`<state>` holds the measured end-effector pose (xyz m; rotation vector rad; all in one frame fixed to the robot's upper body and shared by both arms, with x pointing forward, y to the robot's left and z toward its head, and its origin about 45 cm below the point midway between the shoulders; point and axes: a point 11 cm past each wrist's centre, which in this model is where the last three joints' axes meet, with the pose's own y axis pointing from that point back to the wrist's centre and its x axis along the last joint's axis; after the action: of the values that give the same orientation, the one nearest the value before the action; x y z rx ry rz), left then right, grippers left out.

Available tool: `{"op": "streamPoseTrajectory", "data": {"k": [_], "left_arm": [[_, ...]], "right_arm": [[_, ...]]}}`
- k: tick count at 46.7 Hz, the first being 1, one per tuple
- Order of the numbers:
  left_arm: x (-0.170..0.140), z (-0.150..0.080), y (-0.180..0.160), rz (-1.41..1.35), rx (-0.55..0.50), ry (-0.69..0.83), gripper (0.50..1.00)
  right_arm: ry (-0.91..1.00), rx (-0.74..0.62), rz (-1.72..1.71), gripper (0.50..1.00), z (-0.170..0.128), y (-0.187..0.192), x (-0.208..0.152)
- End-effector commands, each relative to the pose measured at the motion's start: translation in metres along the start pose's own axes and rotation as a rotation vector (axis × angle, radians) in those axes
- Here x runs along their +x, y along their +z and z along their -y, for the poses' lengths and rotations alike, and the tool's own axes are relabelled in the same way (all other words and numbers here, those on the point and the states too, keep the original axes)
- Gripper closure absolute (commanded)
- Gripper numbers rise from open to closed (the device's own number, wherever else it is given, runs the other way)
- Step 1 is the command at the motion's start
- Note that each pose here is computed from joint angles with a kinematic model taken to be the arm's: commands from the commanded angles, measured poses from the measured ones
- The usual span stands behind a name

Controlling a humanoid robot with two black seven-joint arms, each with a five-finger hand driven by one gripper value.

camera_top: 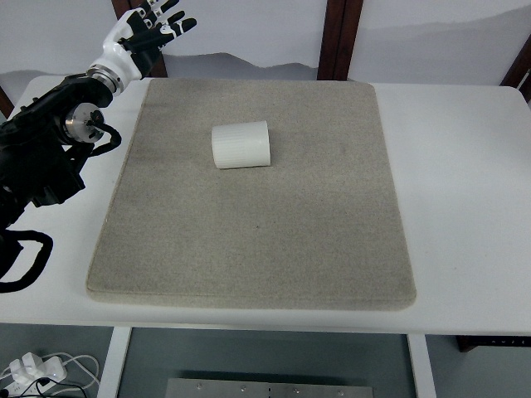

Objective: Flip white cup upright
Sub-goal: 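Swing the left hand over the mat toward the white cup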

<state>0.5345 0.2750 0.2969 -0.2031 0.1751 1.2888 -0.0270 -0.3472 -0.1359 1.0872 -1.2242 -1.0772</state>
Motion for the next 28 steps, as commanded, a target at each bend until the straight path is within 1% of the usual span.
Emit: {"op": "streamPoseTrajectory", "data": {"k": [1,9,12,20,24,28], "left_arm": [[-0.011,0.005,0.007,0.110,0.019,-0.052,0.510],[-0.029,0.011,0.010,0.377,0.089,-0.152,0.510],[-0.034,0.011,0.004,0.454,0.120,-0.187,0.510],[-0.042,0.001,0.011,0.631,0.161,-0.308,0.512],[-0.054,-0.004,0.015,0.720,0.174,-0.382,0.512],[-0.062,-0.008,0.010,0.826,0.190,-0.424,0.516]], "right_arm": [[0.000,0.000,0.001,0.548,0.000,0.000,0.000],[0.000,0.000,0.001,0.548,0.000,0.000,0.000],[0.000,0.000,0.001,0.548,0.000,0.000,0.000],[0.000,0.000,-0.001,0.548,0.000,0.000,0.000],[0.000,0.000,0.001,0.548,0.000,0.000,0.000],[0.000,-0.002,0.001,0.548,0.000,0.001,0.000]]}}
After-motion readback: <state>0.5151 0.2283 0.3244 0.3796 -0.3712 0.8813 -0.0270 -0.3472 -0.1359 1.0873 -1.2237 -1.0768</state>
